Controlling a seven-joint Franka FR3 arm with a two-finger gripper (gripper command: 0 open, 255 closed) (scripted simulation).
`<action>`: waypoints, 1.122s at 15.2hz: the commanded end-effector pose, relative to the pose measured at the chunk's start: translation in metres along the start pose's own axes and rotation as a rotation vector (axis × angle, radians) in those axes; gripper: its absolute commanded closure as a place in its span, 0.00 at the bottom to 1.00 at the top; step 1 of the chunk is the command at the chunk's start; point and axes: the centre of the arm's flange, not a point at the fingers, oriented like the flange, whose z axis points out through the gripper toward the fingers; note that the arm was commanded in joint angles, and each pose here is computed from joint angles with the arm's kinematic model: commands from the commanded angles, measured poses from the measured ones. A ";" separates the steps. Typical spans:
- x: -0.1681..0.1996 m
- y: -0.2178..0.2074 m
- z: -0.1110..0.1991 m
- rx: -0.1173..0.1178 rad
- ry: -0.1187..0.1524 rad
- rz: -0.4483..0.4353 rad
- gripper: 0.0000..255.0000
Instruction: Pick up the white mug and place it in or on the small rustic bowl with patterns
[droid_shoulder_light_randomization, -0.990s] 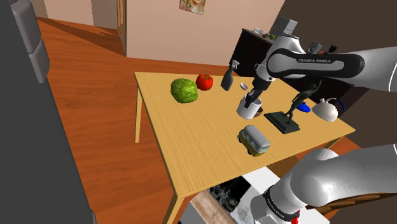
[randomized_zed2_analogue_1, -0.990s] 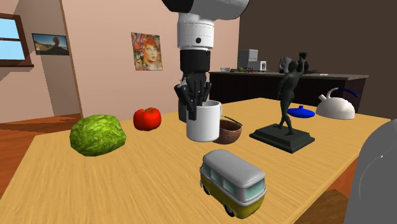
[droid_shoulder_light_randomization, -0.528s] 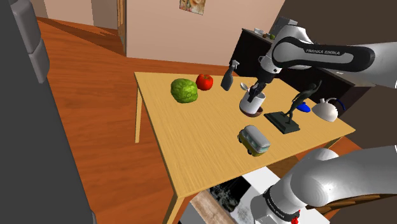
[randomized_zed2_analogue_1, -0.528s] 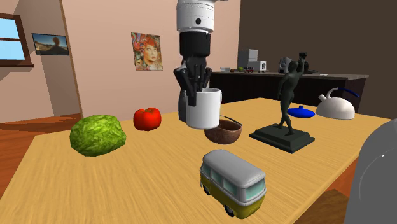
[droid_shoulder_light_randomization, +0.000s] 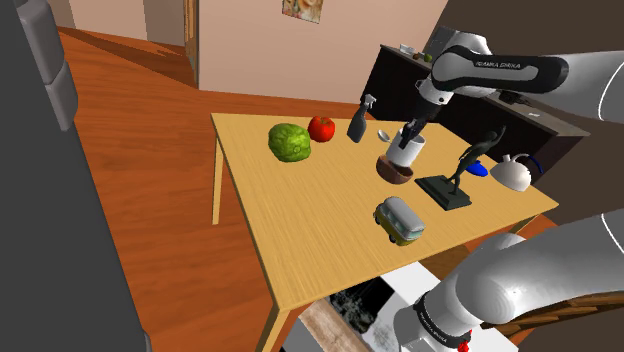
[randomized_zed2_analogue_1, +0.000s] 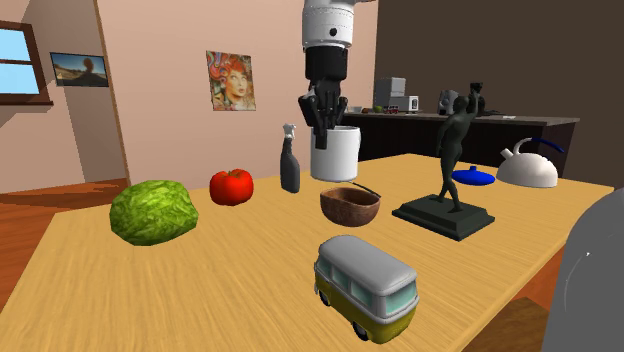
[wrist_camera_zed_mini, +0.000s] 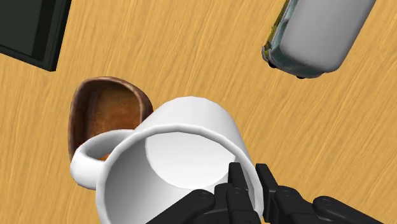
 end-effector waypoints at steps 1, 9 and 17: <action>0.005 0.025 -0.006 -0.001 0.000 -0.002 1.00; 0.024 0.128 -0.021 -0.001 0.000 -0.002 1.00; 0.025 0.139 0.014 -0.001 0.000 -0.002 1.00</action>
